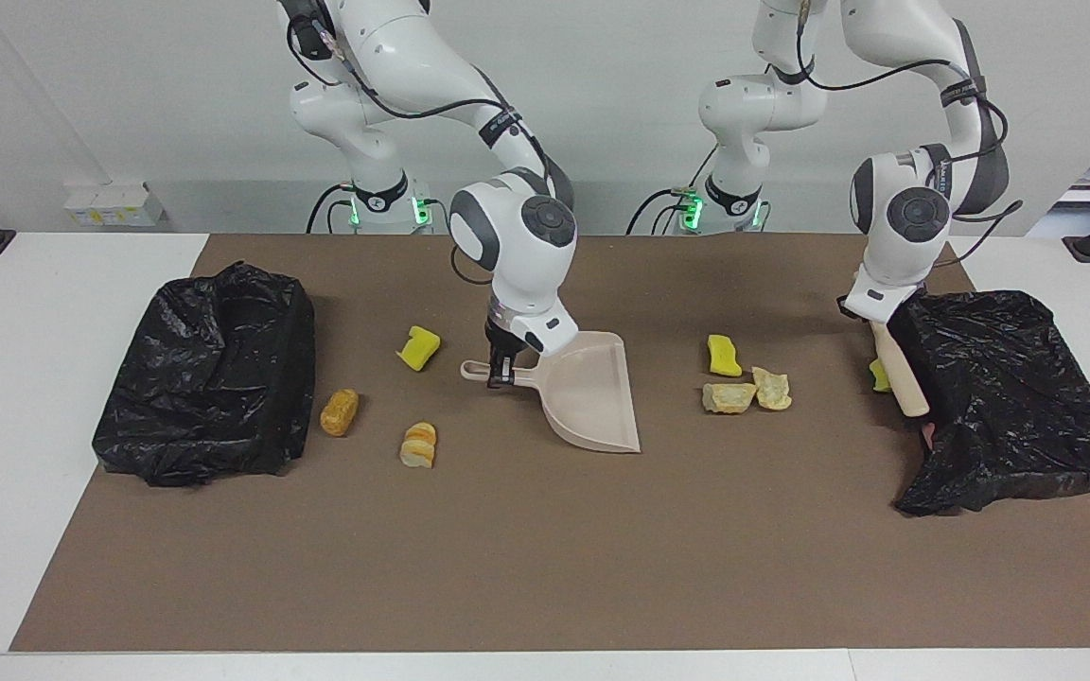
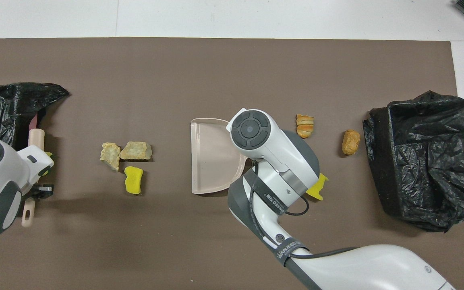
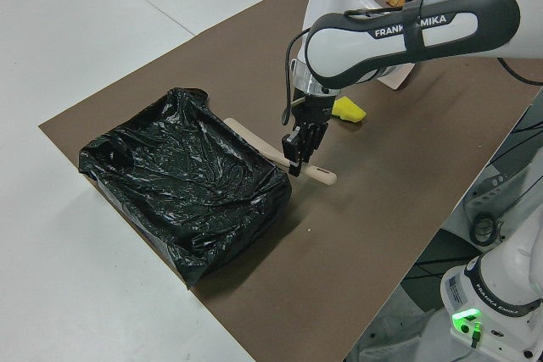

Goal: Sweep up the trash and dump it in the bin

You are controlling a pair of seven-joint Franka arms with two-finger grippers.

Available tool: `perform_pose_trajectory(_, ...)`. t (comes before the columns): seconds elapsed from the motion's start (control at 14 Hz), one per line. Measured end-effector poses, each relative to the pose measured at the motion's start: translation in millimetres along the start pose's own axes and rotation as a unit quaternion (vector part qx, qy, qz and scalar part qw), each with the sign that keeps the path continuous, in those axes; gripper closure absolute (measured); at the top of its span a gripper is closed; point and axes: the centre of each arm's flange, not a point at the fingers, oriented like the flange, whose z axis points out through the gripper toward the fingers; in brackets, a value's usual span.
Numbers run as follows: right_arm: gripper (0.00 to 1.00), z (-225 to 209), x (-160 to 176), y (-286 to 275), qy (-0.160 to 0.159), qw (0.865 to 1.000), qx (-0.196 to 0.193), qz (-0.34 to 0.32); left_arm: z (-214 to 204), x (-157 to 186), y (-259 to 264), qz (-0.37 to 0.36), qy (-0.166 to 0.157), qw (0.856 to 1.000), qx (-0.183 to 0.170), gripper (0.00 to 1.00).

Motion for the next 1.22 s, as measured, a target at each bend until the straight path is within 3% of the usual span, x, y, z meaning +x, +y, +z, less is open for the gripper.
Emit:
perform_pose_trajectory(0.29,0.69,0,0,0,0.000,1.000,0.000,0.000,-16,-2,47,0.013,-0.003,0.998,-0.054,0.74)
perform_pose_trajectory(0.57,0.69,1,0,-1,-0.001,1.000,0.001,0.000,-63,-8,106,0.037,-0.013,0.994,-0.099,0.74)
perform_pose_trajectory(0.86,0.69,0,0,-1,-0.001,1.000,0.001,-0.001,-123,-2,75,0.015,-0.017,0.991,-0.130,0.74)
perform_pose_trajectory(1.22,0.69,1,0,-2,-0.001,1.000,0.002,-0.001,-76,5,4,0.014,-0.015,0.988,-0.156,0.74)
